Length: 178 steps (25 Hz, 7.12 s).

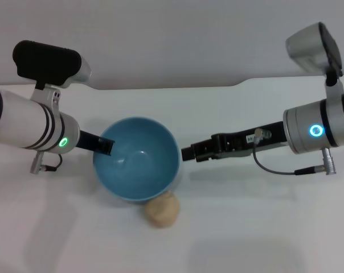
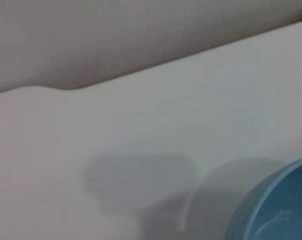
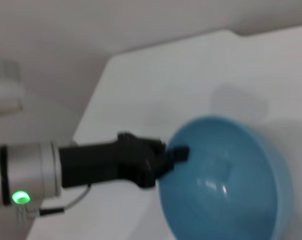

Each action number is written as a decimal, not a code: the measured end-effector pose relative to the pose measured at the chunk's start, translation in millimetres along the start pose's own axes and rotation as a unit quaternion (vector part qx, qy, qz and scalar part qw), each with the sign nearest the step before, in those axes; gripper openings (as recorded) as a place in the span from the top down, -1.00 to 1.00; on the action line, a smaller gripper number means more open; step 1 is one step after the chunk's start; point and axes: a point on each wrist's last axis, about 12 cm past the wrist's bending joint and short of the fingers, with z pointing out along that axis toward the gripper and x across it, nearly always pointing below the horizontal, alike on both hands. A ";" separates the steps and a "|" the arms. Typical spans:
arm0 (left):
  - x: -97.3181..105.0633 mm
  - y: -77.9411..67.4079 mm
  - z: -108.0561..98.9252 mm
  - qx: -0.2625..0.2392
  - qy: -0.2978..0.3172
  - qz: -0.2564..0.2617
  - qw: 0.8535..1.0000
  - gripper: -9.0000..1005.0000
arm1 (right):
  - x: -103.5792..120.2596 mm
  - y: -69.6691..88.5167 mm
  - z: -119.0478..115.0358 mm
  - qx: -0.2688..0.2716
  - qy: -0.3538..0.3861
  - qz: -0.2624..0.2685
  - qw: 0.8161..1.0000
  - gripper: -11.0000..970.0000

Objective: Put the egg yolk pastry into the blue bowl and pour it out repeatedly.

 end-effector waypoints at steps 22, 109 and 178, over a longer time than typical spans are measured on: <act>-8.8 22.1 -7.9 -0.012 -0.025 -0.069 0.997 0.96 | 8.2 -6.7 31.5 0.088 0.084 -0.013 0.992 0.16; -22.0 0.5 -16.4 -0.011 0.071 -0.005 0.997 0.96 | -15.5 58.0 34.4 0.007 0.000 -0.160 0.987 0.87; 58.1 -78.9 -2.5 0.067 -0.494 0.105 0.860 0.96 | 33.0 -111.9 -82.1 0.210 -0.291 0.066 0.931 0.42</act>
